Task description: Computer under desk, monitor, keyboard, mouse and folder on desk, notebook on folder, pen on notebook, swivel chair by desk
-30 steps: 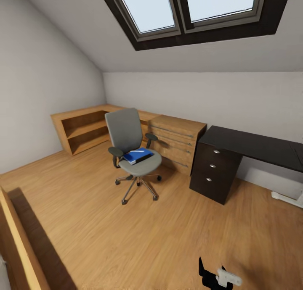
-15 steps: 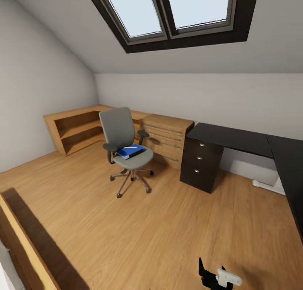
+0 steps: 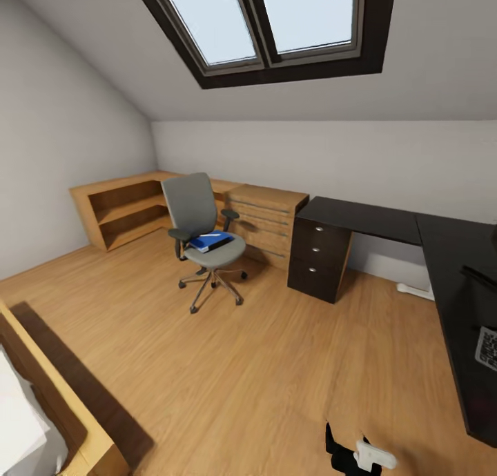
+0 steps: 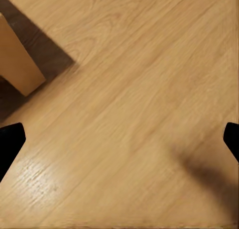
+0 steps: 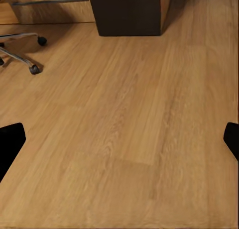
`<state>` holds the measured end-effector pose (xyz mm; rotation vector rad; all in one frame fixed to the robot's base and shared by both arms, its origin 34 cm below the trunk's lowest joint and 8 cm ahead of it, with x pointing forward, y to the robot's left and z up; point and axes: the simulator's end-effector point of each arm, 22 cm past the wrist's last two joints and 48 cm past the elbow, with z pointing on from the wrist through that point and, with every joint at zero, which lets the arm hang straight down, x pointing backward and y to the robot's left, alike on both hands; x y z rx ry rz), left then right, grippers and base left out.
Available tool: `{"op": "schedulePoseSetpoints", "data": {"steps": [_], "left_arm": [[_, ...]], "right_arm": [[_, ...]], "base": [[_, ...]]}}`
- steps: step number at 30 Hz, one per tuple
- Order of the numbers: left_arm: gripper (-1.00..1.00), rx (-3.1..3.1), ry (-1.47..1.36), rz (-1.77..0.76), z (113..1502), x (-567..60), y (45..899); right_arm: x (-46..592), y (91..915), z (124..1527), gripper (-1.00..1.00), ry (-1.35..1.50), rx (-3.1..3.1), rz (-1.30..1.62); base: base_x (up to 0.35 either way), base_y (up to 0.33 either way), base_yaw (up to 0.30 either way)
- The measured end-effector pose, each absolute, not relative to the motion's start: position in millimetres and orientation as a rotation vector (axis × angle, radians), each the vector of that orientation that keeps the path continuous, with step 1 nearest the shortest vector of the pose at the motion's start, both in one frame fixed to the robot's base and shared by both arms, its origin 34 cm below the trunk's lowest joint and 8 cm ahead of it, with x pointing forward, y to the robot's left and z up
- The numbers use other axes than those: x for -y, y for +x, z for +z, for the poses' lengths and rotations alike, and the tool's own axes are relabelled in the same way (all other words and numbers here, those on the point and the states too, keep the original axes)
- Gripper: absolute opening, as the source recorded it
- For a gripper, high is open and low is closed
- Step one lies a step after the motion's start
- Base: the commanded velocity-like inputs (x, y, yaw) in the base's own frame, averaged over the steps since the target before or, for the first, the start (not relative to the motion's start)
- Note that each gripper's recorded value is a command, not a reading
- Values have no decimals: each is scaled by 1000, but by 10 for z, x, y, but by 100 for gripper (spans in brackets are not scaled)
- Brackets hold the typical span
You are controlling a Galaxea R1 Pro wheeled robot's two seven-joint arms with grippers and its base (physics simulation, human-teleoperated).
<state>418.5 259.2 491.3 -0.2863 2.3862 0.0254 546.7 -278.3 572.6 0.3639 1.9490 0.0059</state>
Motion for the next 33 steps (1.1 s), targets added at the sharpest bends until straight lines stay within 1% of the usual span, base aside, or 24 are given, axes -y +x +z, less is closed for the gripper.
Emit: {"op": "schedulePoseSetpoints", "data": {"steps": [6,23,28,33], "left_arm": [[100,-2382,-288,26,4920,-2596,4189],[100,-2389,-288,28,4899,-2597,4165],[100,-2393,-286,28,4890,-2594,4157],[100,-2394,-285,28,4887,-2593,4153]], "right_arm": [[2783,5465,5728,100,363,-1949,6],[2782,5446,5694,100,363,-1958,5],[2783,5440,5683,100,364,-1960,4],[2783,5439,5680,100,364,-1960,4]], "base": [[-81,0,-237],[-4,-2,-247],[-64,-161,-221],[-117,-248,-79]]}}
